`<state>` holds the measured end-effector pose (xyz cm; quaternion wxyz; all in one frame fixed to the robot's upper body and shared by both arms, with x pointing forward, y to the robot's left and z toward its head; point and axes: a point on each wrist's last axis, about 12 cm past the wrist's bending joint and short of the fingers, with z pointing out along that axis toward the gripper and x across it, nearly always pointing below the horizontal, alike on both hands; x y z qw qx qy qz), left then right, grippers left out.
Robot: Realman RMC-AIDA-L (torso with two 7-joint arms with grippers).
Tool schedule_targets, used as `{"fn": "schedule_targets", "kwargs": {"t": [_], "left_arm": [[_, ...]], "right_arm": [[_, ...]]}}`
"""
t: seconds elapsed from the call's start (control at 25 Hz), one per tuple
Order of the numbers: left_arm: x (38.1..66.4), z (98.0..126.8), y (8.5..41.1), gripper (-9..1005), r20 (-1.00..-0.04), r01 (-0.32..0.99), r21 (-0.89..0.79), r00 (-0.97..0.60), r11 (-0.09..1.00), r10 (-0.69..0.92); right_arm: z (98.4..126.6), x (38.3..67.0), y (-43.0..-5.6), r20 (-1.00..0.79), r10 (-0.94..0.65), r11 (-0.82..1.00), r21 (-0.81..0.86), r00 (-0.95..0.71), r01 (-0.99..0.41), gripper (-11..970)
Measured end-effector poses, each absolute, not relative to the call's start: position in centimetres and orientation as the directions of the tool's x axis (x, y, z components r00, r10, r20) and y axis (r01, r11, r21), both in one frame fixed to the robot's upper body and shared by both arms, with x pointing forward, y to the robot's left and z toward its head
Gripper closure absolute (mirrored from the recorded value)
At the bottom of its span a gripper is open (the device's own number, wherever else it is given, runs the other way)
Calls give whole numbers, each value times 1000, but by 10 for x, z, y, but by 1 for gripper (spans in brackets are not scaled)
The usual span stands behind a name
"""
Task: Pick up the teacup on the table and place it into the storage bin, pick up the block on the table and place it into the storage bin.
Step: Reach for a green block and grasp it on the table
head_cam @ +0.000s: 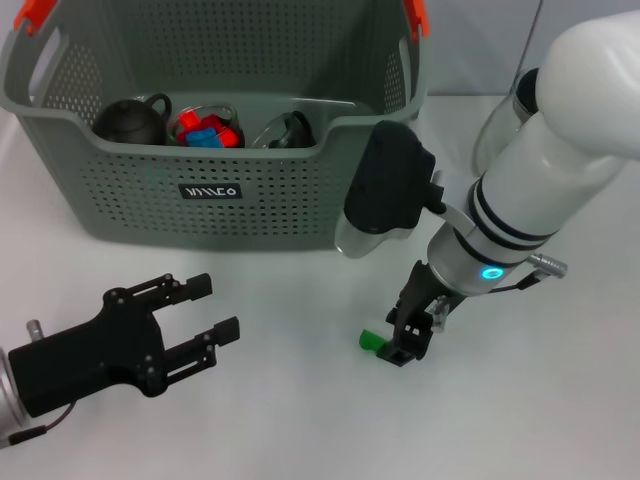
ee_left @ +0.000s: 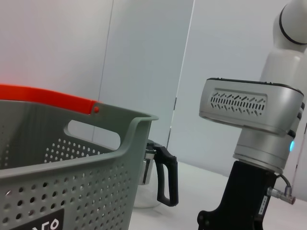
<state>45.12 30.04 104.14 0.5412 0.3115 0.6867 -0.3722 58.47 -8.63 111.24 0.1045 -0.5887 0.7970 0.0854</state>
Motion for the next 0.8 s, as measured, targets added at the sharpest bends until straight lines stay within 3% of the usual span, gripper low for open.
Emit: {"fn": "schedule_targets", "kwargs": {"t": [0.8], "left_arm": [[453, 1041, 299, 365, -975, 832, -178, -222, 526, 21]], "right_arm": [[1106, 579, -75, -257, -907, 338, 21, -332, -941, 504]]}}
